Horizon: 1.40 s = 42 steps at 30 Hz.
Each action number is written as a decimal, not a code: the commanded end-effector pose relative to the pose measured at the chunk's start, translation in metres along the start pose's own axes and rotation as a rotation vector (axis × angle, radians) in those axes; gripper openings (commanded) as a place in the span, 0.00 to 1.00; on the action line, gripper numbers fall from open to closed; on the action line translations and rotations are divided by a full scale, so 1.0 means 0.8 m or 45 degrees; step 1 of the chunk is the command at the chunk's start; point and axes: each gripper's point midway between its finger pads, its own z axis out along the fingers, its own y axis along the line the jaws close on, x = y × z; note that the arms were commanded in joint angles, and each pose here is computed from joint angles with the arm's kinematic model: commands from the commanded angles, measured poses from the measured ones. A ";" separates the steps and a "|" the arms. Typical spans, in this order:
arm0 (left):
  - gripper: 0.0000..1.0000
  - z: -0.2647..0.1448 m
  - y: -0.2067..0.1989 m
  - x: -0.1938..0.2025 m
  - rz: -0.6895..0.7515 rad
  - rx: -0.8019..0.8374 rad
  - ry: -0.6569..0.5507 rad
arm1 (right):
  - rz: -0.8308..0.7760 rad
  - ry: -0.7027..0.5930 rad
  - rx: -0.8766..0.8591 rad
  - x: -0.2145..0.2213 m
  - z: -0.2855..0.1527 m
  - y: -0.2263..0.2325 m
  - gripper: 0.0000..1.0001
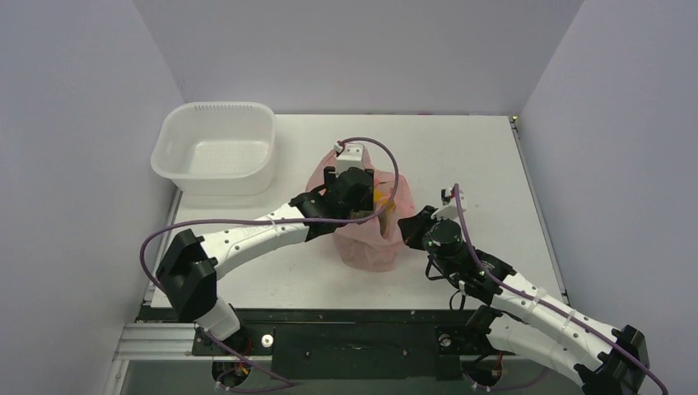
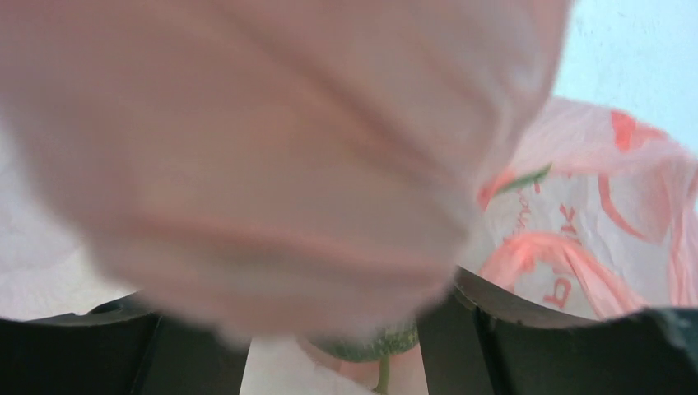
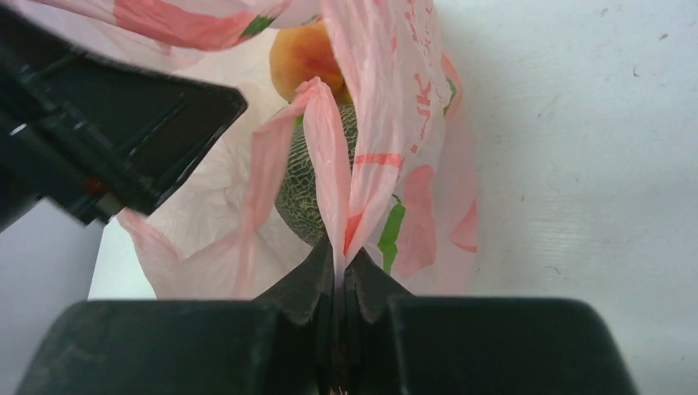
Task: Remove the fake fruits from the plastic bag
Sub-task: Take out the fake fruit from the plastic bag.
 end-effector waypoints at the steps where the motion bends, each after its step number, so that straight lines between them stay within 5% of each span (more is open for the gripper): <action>1: 0.62 0.027 -0.012 -0.035 -0.154 0.046 -0.060 | -0.018 -0.046 -0.147 -0.010 -0.007 0.027 0.00; 6: 0.63 0.050 -0.006 -0.031 -0.116 0.001 -0.052 | -0.030 -0.043 -0.178 -0.008 -0.012 0.029 0.00; 20: 0.47 0.090 0.020 -0.024 -0.066 -0.109 -0.104 | -0.065 -0.004 -0.222 0.001 -0.008 0.037 0.00; 25: 0.63 0.069 0.021 -0.025 -0.094 -0.017 -0.123 | -0.105 0.011 -0.235 0.008 -0.007 0.035 0.00; 31: 0.59 0.082 0.033 -0.022 -0.104 -0.041 -0.106 | -0.118 0.023 -0.285 0.015 -0.011 0.037 0.00; 42: 0.80 0.149 0.040 -0.012 -0.068 -0.063 -0.053 | -0.136 0.011 -0.297 0.009 -0.012 0.042 0.00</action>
